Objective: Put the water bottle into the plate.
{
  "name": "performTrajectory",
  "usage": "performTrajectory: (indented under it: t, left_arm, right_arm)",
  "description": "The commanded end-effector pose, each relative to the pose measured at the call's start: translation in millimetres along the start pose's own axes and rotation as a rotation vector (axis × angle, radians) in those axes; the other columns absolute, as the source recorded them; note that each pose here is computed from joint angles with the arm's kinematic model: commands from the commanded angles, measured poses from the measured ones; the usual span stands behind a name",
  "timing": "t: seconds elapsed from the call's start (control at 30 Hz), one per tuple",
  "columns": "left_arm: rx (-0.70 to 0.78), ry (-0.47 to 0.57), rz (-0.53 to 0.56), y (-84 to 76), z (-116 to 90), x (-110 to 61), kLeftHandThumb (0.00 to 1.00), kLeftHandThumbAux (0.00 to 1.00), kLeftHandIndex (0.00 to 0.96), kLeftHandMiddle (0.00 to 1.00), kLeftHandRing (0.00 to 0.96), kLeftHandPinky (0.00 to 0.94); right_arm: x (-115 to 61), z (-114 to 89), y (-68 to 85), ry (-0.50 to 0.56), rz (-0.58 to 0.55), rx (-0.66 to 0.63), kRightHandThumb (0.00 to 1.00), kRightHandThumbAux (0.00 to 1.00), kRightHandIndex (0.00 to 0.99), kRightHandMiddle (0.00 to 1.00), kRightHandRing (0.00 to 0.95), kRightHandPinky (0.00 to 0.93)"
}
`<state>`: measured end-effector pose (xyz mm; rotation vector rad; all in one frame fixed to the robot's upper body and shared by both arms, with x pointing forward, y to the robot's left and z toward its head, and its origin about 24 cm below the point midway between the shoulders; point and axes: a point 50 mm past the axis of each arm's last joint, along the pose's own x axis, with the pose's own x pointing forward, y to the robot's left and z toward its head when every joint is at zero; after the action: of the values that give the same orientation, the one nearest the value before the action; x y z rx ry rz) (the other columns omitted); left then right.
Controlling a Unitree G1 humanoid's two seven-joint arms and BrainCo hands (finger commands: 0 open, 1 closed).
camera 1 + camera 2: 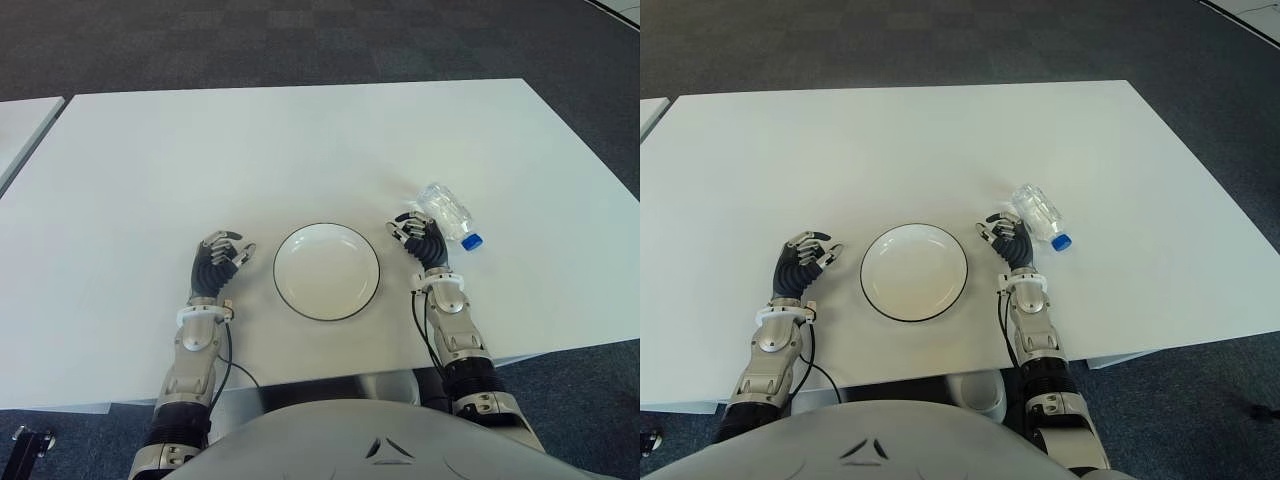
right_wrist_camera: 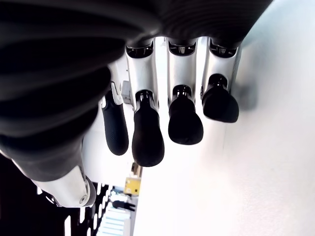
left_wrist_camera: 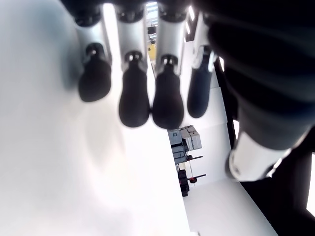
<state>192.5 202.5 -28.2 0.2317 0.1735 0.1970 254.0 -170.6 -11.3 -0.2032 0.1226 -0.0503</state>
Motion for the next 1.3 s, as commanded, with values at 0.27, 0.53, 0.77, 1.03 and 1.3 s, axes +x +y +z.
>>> performTrajectory:
  t: [0.27, 0.53, 0.77, 1.03, 1.3]
  left_arm:
    - [0.019, 0.074, -0.024, -3.0, -12.6, -7.2, 0.706, 0.715, 0.438, 0.748, 0.73, 0.725]
    - [0.017, 0.07, -0.027, -3.9, -12.1, -7.5, 0.706, 0.715, 0.437, 0.748, 0.731, 0.717]
    - [0.027, 0.072, -0.024, -4.3, -12.0, -7.9, 0.708, 0.715, 0.438, 0.746, 0.729, 0.709]
    - [0.013, 0.07, -0.033, -4.3, -12.2, -8.3, 0.709, 0.715, 0.438, 0.742, 0.725, 0.714]
    - [0.004, 0.073, -0.029, -4.0, -12.6, -9.0, 0.707, 0.715, 0.437, 0.747, 0.728, 0.721]
  right_arm:
    - [-5.4, -10.2, -0.2, 0.068, 0.006, 0.007, 0.705, 0.728, 0.434, 0.747, 0.765, 0.778]
    - [-4.9, -2.4, 2.5, 0.022, 0.006, 0.003, 0.705, 0.729, 0.434, 0.741, 0.755, 0.763]
    - [1.5, 16.0, 5.6, -0.062, 0.001, 0.015, 0.705, 0.729, 0.434, 0.744, 0.764, 0.795]
    - [7.7, 42.4, 7.2, -0.178, 0.0, 0.022, 0.705, 0.73, 0.435, 0.753, 0.768, 0.778]
    - [19.1, 60.0, 3.5, -0.283, -0.031, 0.034, 0.704, 0.729, 0.435, 0.722, 0.727, 0.725]
